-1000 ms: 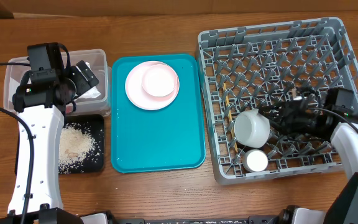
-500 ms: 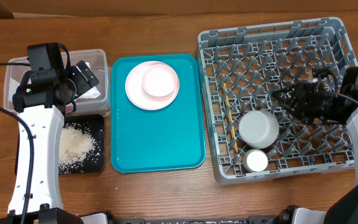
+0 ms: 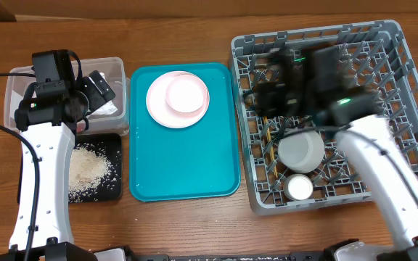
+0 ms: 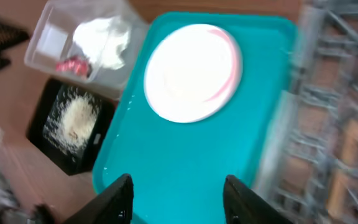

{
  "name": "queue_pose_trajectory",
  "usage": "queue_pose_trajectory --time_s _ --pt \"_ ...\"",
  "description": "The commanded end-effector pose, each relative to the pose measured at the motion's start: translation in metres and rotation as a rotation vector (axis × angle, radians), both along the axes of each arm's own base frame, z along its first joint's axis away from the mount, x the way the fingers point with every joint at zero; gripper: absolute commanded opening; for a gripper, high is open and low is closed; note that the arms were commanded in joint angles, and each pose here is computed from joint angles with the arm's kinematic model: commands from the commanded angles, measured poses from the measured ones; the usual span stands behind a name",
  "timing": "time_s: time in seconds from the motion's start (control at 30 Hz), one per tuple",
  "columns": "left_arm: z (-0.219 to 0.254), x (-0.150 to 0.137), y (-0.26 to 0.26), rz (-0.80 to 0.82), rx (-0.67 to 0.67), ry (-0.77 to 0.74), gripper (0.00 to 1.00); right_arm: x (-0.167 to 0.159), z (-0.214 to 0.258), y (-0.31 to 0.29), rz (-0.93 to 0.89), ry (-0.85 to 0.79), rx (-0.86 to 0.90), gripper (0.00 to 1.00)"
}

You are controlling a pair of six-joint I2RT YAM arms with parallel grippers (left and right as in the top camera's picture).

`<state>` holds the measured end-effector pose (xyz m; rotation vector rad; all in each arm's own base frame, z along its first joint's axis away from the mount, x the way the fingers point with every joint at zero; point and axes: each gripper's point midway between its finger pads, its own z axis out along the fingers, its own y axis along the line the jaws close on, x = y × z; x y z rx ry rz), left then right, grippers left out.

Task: Sort waste into correct bins and load items into the dishwasher
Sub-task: 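Move the right gripper to the small pink plate on the teal tray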

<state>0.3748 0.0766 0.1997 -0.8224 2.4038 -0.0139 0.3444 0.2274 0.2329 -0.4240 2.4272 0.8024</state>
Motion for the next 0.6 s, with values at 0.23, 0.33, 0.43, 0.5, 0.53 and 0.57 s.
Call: queue_pose_trajectory --time_s 0.23,0.33,0.43,0.5,0.53,0.57 --pt "0.010 0.004 0.001 0.008 0.000 -0.027 1.00 -0.005 -0.026 0.103 0.114 -0.272 -0.210 0.55" --pt "0.010 0.004 0.001 0.008 0.000 -0.027 1.00 -0.003 -0.048 0.123 0.174 -0.294 -0.237 0.57" --pt "0.010 0.004 0.001 0.008 0.000 -0.027 1.00 0.007 -0.073 0.135 0.220 -0.319 -0.271 0.59" --pt "0.010 0.004 0.001 0.008 0.000 -0.027 1.00 0.014 -0.087 0.141 0.233 -0.332 -0.279 0.60" --pt "0.010 0.004 0.001 0.008 0.000 -0.027 1.00 0.018 -0.092 0.145 0.233 -0.338 -0.277 0.61" --pt "0.010 0.004 0.001 0.008 0.000 -0.027 1.00 0.022 -0.097 0.148 0.237 -0.351 -0.275 0.62"
